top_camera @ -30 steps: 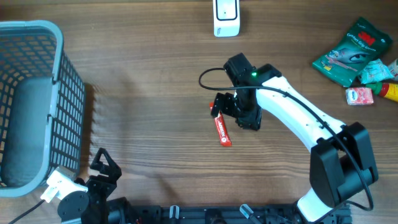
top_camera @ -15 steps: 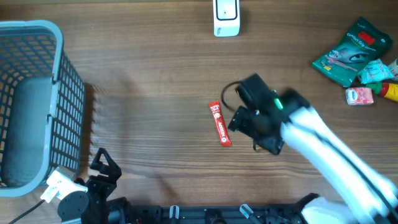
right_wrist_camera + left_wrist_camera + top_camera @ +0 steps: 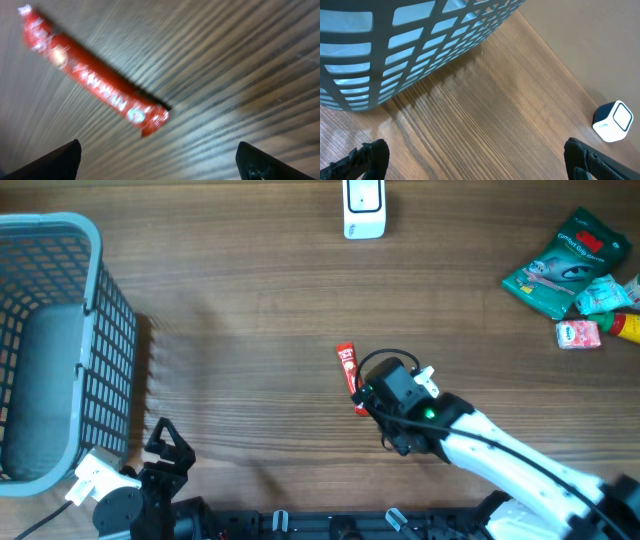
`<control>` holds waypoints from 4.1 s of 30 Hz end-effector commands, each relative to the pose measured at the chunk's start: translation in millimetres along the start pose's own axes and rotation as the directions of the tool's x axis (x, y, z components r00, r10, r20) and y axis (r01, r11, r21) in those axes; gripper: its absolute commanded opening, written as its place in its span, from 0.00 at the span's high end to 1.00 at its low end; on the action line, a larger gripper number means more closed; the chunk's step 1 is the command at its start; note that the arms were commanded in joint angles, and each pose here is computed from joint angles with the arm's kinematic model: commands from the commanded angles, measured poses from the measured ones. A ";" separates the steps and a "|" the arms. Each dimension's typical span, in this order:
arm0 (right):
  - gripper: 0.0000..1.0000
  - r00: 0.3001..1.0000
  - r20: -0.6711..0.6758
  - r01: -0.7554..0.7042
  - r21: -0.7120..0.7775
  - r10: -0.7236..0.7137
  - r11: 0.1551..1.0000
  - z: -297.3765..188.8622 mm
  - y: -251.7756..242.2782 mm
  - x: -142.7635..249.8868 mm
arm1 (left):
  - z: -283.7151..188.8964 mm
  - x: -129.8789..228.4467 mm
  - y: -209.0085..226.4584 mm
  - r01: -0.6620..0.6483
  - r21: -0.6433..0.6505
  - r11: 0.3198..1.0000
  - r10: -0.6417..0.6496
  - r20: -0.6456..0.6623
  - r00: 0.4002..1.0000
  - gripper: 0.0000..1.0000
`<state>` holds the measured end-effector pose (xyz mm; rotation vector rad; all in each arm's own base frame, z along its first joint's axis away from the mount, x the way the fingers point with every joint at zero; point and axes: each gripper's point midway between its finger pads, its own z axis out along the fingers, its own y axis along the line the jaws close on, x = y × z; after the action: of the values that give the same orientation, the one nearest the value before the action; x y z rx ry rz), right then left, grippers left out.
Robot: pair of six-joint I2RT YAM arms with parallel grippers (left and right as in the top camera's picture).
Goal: Scan the item barcode
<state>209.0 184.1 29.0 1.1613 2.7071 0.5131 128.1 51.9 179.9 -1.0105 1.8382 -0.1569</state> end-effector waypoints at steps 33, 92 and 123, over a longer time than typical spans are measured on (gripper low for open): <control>0.95 0.979 -0.043 0.203 0.249 -0.199 0.947 5.1 -12.4 -60.4 | 0.0 -1.5 2.0 0.007 -0.010 1.000 -0.007 0.011 1.000 0.00; 0.66 0.094 -0.190 0.964 0.262 -0.977 0.042 46.7 40.8 -6.4 | 0.0 -1.5 2.0 0.007 -0.010 1.000 -0.007 0.011 1.000 0.00; 0.96 0.193 -0.489 0.972 -0.022 -0.850 0.234 69.5 -21.5 13.5 | 0.0 -1.5 2.0 0.007 -0.010 1.000 -0.007 0.011 1.000 0.00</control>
<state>255.9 212.4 -6.6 -0.8495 2.9002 -0.1001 128.1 51.9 180.0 -1.0102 1.8375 -0.1571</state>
